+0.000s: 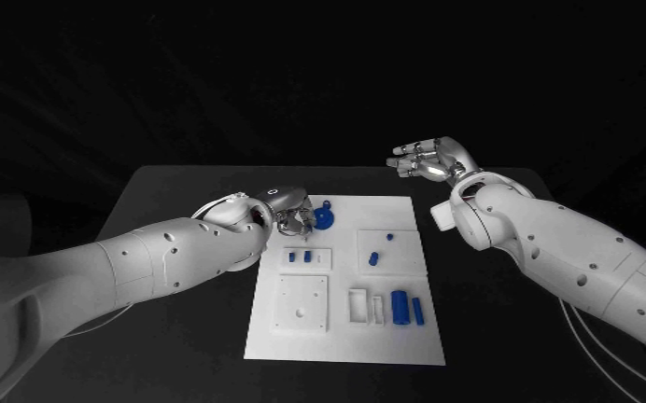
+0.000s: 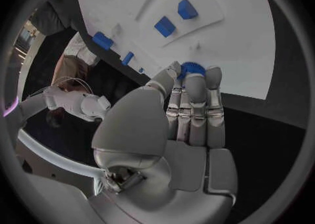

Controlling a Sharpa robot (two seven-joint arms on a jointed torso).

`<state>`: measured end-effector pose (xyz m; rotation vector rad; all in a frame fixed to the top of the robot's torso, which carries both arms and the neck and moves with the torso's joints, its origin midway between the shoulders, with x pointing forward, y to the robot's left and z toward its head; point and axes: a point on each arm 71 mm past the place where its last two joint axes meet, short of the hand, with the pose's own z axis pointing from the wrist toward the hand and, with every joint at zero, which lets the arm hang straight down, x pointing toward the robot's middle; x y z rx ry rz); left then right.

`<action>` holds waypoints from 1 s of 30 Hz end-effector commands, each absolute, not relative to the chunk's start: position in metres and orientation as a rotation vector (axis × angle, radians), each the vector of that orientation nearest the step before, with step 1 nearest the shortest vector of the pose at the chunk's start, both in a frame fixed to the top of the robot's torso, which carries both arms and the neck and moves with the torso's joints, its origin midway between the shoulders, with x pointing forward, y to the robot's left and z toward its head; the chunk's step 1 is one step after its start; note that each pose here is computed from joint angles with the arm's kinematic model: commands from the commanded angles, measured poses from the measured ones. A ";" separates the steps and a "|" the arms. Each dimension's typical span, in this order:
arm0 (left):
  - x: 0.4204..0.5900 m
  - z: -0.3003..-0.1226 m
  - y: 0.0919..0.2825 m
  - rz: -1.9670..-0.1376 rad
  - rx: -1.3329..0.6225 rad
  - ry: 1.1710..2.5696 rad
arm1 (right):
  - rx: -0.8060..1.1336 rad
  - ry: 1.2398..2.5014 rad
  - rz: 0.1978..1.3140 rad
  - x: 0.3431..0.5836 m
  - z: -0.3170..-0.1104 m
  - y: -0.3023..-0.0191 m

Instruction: Assemble the parts on the task board

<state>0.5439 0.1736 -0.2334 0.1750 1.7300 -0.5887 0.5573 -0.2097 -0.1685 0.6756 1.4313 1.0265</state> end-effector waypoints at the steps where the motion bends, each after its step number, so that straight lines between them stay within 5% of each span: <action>1: 0.542 -0.232 0.175 -0.616 0.169 1.746 | 0.657 1.433 1.037 0.557 -0.168 -0.209; 30: 0.546 -0.246 0.185 -0.592 0.149 1.779 | 0.659 1.439 1.034 0.557 -0.168 -0.210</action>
